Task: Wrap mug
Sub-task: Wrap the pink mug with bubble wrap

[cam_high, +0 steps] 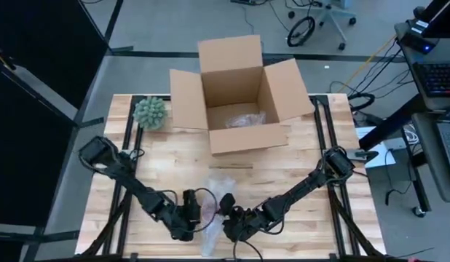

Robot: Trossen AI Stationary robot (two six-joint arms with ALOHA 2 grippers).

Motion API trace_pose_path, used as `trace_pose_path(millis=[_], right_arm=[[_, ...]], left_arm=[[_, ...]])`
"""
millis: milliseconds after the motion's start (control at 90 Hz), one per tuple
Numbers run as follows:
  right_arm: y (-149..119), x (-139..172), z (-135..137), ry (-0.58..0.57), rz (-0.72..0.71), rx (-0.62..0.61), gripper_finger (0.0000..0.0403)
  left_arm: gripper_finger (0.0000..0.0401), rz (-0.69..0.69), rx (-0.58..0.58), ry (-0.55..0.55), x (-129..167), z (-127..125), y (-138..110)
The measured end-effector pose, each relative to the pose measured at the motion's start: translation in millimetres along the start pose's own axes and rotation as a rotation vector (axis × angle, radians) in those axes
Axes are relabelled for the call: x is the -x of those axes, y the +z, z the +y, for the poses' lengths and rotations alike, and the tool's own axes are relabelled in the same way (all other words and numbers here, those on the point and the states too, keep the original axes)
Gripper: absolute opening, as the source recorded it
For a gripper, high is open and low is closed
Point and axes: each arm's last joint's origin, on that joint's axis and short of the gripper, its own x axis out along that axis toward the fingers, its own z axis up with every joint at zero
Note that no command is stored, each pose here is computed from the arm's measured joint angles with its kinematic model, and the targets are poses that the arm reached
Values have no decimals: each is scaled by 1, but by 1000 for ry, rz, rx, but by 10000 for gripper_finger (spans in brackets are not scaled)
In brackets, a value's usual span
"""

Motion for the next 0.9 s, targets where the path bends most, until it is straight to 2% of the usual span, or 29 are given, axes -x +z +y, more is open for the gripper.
trace_pose_path(millis=[111,300,411,533,678,756,900], right_arm=[[2,2,3,-4,-4,-45,201],[-7,3,4,16,84,-135,201],[-8,7,-1,47,151,-156,201],[1,12,-15,120,235,-193,201],[7,14,-34,250,262,-317,201],[11,18,-41,299,286,-339,201],[18,20,-48,315,266,-362,201]], left_arm=[[199,-19,-20,-1,-4,2,8],[199,-37,-59,24,-11,17,18],[199,-58,-40,-5,-16,27,26],[199,-78,-28,-35,-22,32,31],[199,-93,-11,-42,-26,35,33],[199,-95,-8,-42,-26,35,33],[199,-95,-11,-46,-26,34,33]])
